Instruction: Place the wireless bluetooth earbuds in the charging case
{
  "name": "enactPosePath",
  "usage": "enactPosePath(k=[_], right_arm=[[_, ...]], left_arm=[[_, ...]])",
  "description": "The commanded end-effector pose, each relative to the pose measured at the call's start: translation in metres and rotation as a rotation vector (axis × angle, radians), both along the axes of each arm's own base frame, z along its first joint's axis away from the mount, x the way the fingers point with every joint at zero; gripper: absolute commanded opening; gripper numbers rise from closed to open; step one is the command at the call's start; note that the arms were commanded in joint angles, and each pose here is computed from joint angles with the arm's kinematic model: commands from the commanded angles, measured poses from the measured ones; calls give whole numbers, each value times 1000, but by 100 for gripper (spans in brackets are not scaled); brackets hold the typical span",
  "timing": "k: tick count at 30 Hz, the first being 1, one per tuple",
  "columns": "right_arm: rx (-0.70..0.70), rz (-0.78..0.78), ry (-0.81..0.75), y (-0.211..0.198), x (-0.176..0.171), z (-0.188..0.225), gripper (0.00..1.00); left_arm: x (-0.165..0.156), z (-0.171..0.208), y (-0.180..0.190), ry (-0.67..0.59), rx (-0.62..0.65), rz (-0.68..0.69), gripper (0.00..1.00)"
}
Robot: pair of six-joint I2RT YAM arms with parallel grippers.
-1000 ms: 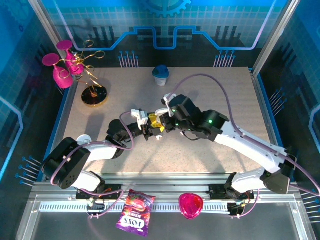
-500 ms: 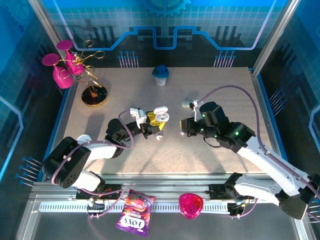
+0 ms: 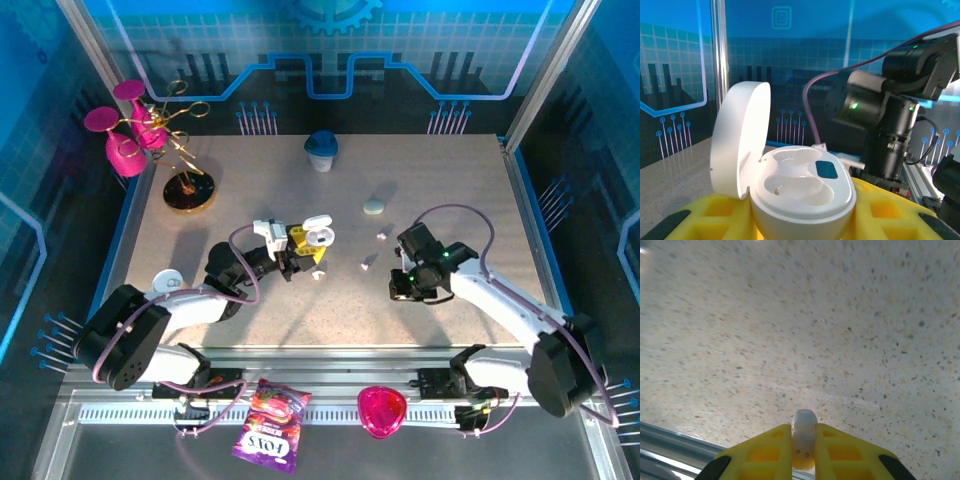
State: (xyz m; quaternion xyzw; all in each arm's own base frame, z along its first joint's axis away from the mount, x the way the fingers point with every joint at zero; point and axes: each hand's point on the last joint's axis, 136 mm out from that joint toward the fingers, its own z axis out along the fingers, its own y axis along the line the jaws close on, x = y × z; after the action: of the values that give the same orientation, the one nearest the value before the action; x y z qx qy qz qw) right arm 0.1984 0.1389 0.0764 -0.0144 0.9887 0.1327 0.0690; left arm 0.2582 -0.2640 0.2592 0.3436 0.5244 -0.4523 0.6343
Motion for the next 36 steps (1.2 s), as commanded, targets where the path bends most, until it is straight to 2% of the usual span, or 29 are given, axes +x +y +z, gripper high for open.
enactPosePath(k=[1,10,12,14,17,22,27,36], right_arm=[[-4,35,85,1,-9,-16,13],[-54,97,182,9,8,-37,16],[-42,107,173,16,17,-34,22],[-31,111,160,21,25,-32,33],[5,106,132,31,35,-24,40],[58,89,49,35,40,-8,43],[-41,41,71,7,22,-16,48],[-45,-10,110,-9,-27,-30,51]], left_arm=[[-6,7,4,-53,-6,-4,25],[-9,12,4,-53,-10,-13,25],[-9,12,5,-54,-9,-8,25],[-11,11,6,-51,-7,-7,25],[-12,10,7,-48,2,-2,24],[-12,10,7,-51,12,1,25],[-12,12,6,-55,7,-4,24],[-10,12,5,-57,11,-8,25]])
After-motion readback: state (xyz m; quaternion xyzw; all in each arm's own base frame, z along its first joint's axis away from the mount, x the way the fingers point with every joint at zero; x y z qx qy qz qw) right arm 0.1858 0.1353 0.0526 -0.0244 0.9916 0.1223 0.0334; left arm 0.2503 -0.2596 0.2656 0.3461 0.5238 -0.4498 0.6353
